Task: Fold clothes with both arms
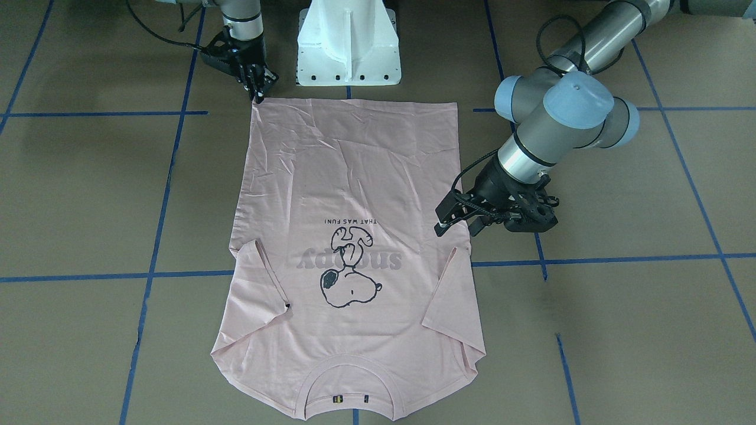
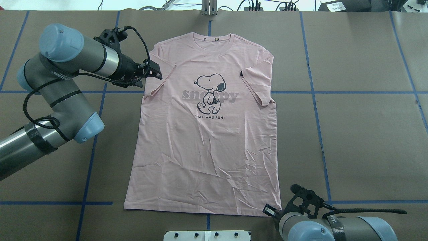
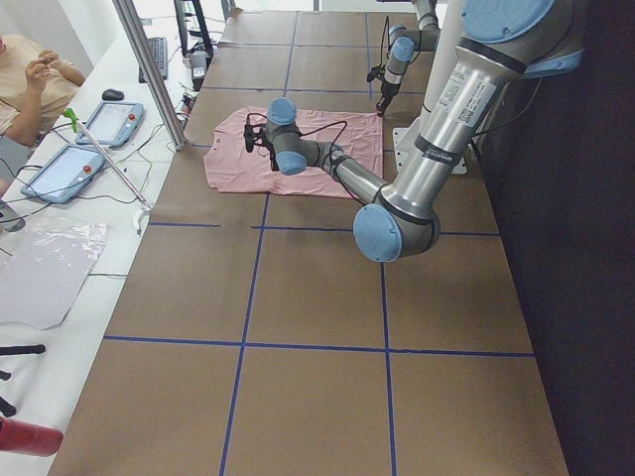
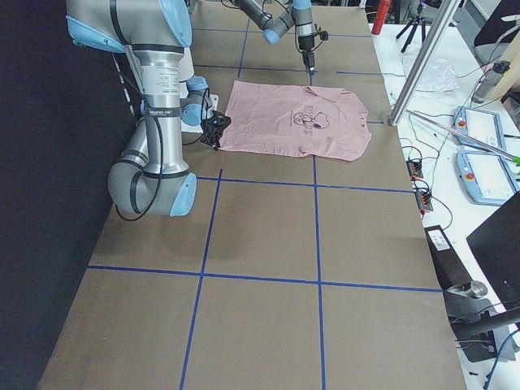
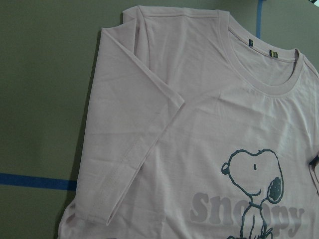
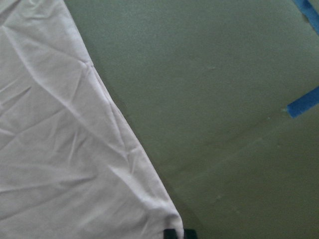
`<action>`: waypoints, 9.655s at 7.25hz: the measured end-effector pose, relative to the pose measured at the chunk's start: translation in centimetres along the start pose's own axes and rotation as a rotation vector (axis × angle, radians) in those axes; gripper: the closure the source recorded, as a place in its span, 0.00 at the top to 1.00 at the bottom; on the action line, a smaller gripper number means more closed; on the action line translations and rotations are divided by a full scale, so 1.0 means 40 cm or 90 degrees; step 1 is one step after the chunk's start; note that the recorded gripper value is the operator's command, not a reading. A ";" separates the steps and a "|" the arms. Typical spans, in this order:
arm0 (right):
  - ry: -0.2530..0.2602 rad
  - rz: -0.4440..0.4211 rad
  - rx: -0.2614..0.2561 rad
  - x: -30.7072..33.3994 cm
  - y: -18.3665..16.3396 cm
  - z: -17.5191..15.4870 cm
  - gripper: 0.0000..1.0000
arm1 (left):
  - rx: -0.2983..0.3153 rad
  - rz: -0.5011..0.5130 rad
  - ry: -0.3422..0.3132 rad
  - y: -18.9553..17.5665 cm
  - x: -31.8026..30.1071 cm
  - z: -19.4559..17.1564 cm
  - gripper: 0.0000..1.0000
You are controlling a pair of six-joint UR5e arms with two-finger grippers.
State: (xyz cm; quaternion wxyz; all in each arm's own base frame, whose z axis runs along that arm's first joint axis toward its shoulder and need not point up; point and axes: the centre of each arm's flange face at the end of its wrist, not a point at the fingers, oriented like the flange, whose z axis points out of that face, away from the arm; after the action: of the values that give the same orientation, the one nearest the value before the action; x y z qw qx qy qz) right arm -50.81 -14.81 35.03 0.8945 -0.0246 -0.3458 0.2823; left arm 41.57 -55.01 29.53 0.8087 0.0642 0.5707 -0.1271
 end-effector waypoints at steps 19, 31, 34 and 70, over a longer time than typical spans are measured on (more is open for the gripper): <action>-0.030 0.037 -0.017 -0.044 -0.092 -0.085 0.00 | -0.071 -0.164 -0.217 0.888 -0.243 -0.012 0.33; -0.102 0.054 -0.034 0.029 -0.210 -0.328 0.00 | -0.096 -0.266 -0.205 0.859 -0.056 -0.279 0.00; -0.135 0.006 0.061 -0.233 -0.418 -0.250 0.00 | 0.026 -0.190 -0.208 0.551 -0.032 -0.152 0.00; -0.085 0.002 0.020 -0.360 -0.715 0.104 0.00 | 0.229 -0.082 -0.055 -0.156 0.002 0.121 0.41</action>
State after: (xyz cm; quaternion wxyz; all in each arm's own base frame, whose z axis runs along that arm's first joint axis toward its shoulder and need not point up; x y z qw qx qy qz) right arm -48.15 -46.97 36.32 0.8693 0.0079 -0.4003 0.2900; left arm 44.24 -62.20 31.34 0.7983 0.1653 0.5063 -0.2811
